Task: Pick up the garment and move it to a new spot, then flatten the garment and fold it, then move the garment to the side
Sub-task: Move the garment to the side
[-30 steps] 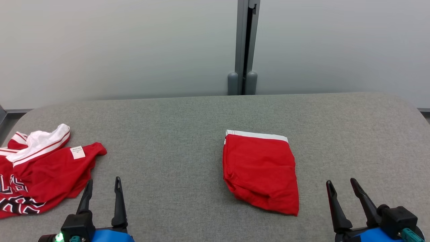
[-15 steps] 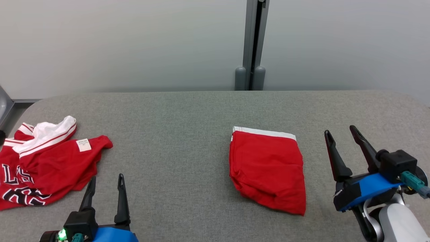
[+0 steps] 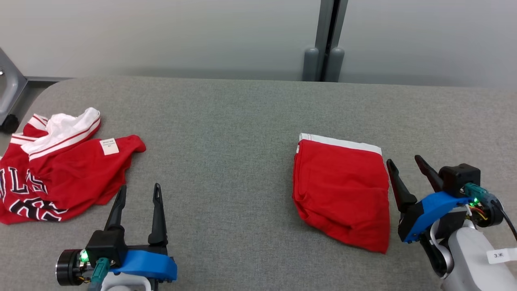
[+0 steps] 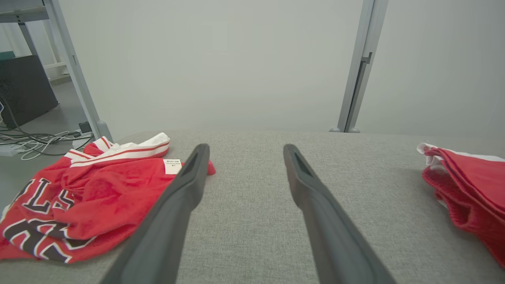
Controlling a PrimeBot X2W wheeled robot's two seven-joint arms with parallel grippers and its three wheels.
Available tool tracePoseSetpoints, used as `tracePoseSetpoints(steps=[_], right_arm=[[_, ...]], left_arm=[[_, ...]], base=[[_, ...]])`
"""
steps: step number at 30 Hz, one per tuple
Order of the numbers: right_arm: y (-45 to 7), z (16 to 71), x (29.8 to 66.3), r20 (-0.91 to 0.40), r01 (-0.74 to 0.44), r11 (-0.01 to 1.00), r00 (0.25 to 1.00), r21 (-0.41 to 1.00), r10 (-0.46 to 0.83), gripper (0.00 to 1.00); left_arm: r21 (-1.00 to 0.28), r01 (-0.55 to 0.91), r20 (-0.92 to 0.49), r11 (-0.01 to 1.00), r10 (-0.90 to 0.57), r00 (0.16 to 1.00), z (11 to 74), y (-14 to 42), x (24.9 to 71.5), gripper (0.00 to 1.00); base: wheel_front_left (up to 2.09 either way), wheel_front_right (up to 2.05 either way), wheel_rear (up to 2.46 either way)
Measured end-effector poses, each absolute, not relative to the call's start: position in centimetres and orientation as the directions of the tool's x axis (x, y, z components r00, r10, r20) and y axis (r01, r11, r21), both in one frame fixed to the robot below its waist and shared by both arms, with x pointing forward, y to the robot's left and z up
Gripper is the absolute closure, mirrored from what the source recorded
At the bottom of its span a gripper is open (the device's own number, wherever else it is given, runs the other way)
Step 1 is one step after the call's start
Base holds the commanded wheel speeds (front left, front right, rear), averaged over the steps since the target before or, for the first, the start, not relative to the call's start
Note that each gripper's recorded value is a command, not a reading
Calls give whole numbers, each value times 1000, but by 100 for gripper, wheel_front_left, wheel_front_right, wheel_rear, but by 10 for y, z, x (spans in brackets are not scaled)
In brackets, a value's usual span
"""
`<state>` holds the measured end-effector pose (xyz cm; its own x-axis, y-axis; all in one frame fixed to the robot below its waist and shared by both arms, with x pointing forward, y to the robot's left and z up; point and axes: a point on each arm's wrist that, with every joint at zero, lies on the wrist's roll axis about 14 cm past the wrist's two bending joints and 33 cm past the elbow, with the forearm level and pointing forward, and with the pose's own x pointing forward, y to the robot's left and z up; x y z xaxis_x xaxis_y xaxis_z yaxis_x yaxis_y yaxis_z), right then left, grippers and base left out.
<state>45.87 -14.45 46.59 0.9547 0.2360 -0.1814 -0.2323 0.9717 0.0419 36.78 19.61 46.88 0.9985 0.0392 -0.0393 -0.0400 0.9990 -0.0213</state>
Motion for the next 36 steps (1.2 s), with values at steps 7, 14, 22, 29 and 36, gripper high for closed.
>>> tracePoseSetpoints(steps=[7, 14, 22, 29, 36], right_arm=[[-131, 417, 464, -307, -244, 967, 916, 78, 256, 0], [-121, 380, 455, -401, -244, 964, 876, 109, 267, 0], [-115, 361, 441, -452, -237, 962, 849, 136, 273, 0], [-102, 361, 444, -455, -257, 954, 839, 155, 300, 73], [-106, 365, 447, -434, -266, 953, 849, 144, 302, 100]], left_arm=[[-18, -52, -58, 998, 51, 997, 463, 200, 375, 0], [-15, -72, -74, 997, 71, 995, 458, 206, 374, 0], [-19, -75, -74, 997, 74, 995, 458, 206, 375, 0], [-22, -65, -75, 998, 63, 995, 458, 203, 377, 0], [-32, -62, -75, 998, 60, 995, 457, 200, 379, 0]], base=[[0, 0, 0], [0, 0, 0], [0, 0, 0], [0, 0, 0], [0, 0, 0]])
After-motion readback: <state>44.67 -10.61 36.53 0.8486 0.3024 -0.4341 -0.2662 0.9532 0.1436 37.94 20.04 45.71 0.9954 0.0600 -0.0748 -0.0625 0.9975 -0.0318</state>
